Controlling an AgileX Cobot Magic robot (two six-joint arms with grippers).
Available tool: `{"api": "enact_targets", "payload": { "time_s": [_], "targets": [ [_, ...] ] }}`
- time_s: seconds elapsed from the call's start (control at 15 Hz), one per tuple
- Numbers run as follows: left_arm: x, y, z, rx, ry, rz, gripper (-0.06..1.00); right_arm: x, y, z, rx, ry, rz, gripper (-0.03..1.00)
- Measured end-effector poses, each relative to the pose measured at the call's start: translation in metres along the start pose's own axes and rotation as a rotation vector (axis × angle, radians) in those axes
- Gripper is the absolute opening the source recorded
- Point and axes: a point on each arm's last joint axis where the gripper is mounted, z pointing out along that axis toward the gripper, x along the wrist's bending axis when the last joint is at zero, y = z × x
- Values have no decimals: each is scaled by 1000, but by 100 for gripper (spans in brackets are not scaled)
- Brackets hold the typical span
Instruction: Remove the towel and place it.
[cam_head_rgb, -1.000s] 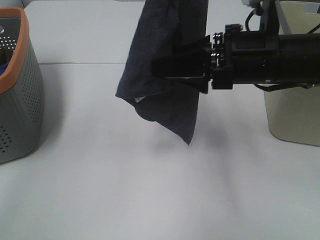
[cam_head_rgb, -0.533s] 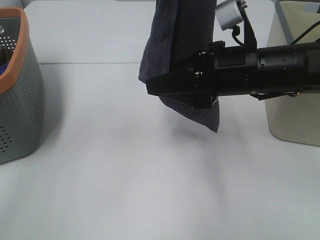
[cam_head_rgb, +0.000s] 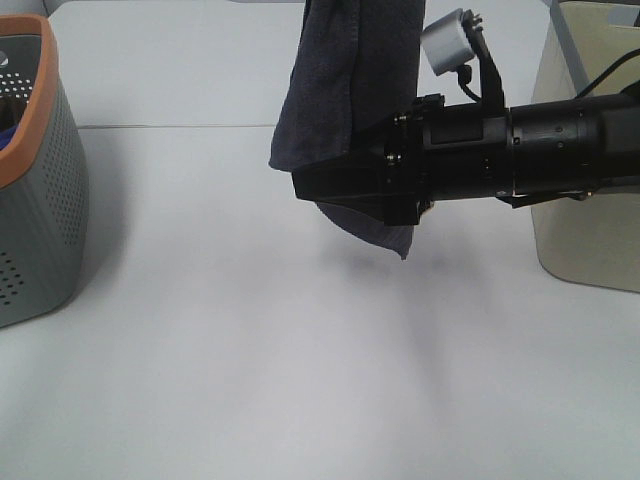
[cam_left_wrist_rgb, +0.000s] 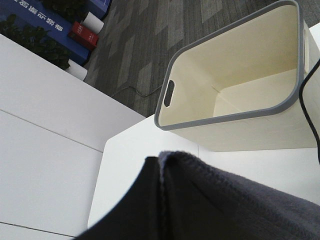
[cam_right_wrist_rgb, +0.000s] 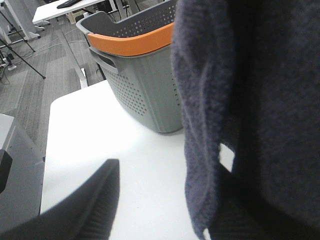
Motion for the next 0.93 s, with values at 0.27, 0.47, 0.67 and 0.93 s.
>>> {"api": "enact_targets", "payload": {
  "time_s": [0.27, 0.47, 0.67, 0.93],
  "targets": [
    [0, 0, 0, 0, 0, 0, 0, -4, 11, 1, -23, -6, 4, 51],
    [0, 0, 0, 0, 0, -1, 0, -5, 17, 0, -34, -16, 4, 44],
    [0, 0, 0, 0, 0, -1, 0, -8, 16, 0, -19, -44, 5, 28],
    [0, -2, 0, 19, 4, -14, 0, -6, 19, -3, -29, -50, 98, 2]
  ]
}}
